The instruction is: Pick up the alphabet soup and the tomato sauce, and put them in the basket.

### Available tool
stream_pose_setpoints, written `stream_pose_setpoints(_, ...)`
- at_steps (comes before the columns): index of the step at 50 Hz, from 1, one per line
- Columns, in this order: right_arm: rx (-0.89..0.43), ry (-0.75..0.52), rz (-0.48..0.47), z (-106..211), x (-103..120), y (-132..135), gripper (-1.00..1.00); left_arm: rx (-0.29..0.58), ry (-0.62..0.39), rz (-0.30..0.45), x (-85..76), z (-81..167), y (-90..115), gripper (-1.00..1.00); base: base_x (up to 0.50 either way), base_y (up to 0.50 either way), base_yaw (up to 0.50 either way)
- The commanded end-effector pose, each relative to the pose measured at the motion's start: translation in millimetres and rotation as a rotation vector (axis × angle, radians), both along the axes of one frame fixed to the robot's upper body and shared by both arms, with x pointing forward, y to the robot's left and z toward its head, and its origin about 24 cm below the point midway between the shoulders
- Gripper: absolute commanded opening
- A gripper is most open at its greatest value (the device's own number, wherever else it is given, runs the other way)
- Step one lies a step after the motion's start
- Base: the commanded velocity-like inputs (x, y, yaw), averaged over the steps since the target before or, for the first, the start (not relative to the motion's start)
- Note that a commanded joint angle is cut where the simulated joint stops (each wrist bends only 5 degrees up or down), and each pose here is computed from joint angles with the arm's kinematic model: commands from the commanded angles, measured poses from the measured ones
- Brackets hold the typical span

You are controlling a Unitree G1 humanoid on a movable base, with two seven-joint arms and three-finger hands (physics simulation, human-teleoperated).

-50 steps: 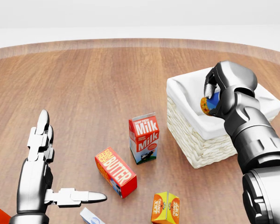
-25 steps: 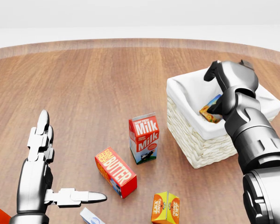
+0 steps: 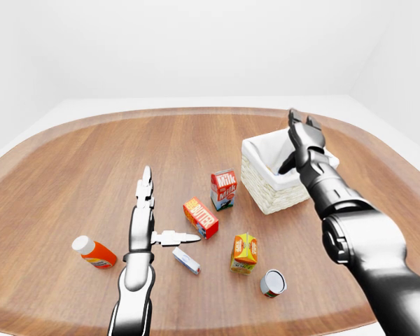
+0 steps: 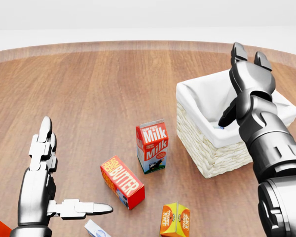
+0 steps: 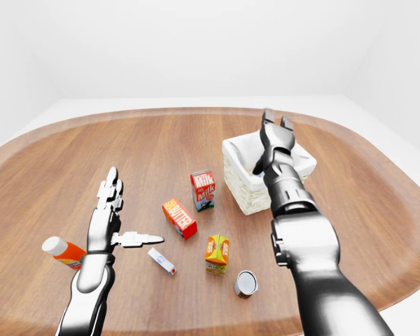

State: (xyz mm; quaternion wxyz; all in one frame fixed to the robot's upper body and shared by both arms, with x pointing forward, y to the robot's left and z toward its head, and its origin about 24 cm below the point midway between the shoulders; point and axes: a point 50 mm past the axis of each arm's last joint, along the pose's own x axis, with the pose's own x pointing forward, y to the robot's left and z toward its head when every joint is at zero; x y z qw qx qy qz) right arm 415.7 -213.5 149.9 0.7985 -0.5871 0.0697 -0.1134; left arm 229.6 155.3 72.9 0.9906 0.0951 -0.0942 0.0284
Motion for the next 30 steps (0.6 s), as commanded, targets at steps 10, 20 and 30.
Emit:
stream_pose_setpoints(10, 0.023, -0.052, -0.038, 19, 0, -17, 1.00, 0.000, 0.000, -0.002, -0.3, 0, 0, 1.00, 0.00, 0.00, 0.00)
stream_pose_setpoints(20, 0.048, -0.076, -0.033, 22, 0, -21, 1.00, 0.000, 0.001, -0.002, -0.3, 0, 0, 1.00, 0.00, 0.00, 0.00)
stream_pose_setpoints(30, 0.147, -0.092, -0.018, 22, 0, -21, 1.00, -0.001, 0.001, -0.003, -0.3, 0, 0, 1.00, 0.00, 0.00, 0.00)
